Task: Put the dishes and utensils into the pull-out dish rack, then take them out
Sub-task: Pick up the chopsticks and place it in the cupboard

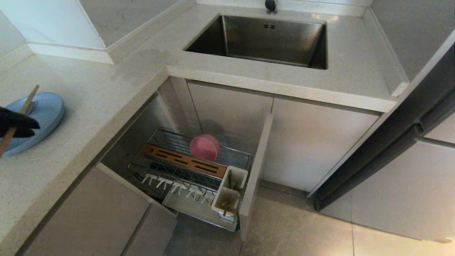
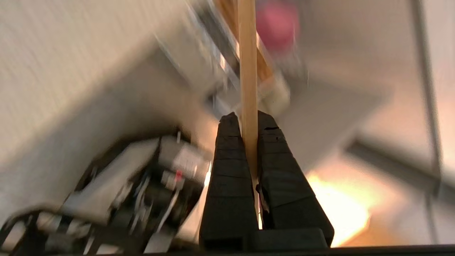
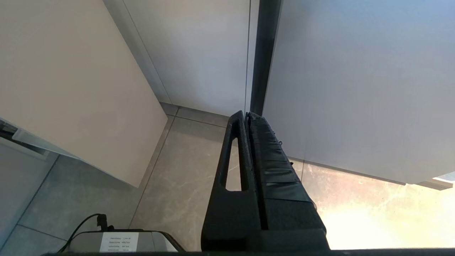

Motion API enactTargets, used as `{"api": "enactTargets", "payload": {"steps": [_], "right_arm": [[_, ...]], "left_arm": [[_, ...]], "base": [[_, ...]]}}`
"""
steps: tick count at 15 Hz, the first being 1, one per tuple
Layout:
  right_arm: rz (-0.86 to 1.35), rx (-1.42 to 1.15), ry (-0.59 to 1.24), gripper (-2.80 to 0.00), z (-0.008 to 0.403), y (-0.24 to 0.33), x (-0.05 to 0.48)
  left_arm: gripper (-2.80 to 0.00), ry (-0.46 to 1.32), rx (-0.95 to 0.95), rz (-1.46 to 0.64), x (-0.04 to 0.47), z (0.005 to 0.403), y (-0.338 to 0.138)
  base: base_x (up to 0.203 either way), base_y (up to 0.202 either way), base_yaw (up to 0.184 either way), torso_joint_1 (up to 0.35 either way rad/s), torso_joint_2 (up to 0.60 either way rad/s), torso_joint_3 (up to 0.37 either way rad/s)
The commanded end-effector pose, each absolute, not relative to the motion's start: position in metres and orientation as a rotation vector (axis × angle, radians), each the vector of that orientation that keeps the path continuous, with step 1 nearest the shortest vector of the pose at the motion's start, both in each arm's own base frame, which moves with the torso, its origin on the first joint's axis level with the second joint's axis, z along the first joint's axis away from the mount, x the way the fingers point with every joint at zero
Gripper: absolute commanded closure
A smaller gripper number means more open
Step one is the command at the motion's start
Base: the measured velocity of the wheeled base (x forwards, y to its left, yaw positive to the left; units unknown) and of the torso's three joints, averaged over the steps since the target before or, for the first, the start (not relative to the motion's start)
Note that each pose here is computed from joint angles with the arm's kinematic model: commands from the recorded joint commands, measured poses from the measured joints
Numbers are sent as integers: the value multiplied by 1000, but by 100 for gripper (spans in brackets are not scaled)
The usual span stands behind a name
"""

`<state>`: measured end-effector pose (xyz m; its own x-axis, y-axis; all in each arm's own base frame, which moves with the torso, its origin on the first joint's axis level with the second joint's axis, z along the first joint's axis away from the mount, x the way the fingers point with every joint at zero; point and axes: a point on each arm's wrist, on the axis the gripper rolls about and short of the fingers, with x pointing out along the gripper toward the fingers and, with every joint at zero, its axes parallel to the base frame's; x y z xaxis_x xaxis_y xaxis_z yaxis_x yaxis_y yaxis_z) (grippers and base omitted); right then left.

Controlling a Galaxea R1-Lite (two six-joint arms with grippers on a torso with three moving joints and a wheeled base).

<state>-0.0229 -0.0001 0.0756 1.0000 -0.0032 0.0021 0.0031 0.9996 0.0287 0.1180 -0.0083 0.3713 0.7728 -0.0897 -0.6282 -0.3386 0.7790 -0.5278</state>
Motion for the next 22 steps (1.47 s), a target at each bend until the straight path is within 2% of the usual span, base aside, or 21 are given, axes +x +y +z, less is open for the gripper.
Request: {"api": "enactTargets", "payload": {"steps": [1, 5, 9, 16, 22], "right_arm": [[-3, 29, -3, 0, 76, 0, -23], [-3, 29, -3, 0, 76, 0, -23], [-3, 29, -3, 0, 76, 0, -23], [-3, 29, -3, 0, 76, 0, -23], [-3, 29, -3, 0, 76, 0, -23]], "left_arm": [[0, 764, -627, 25, 89, 367, -19], [0, 1057, -509, -119, 75, 344, -28], [0, 1315, -475, -202, 101, 326, -41], [0, 1596, -480, -339, 159, 297, -75], [0, 1826, -459, -272, 222, 242, -112]], "base": [[0, 0, 0, 0, 0, 0], [0, 0, 0, 0, 0, 0], [0, 0, 0, 0, 0, 0], [0, 0, 0, 0, 0, 0], [0, 0, 0, 0, 0, 0]]}}
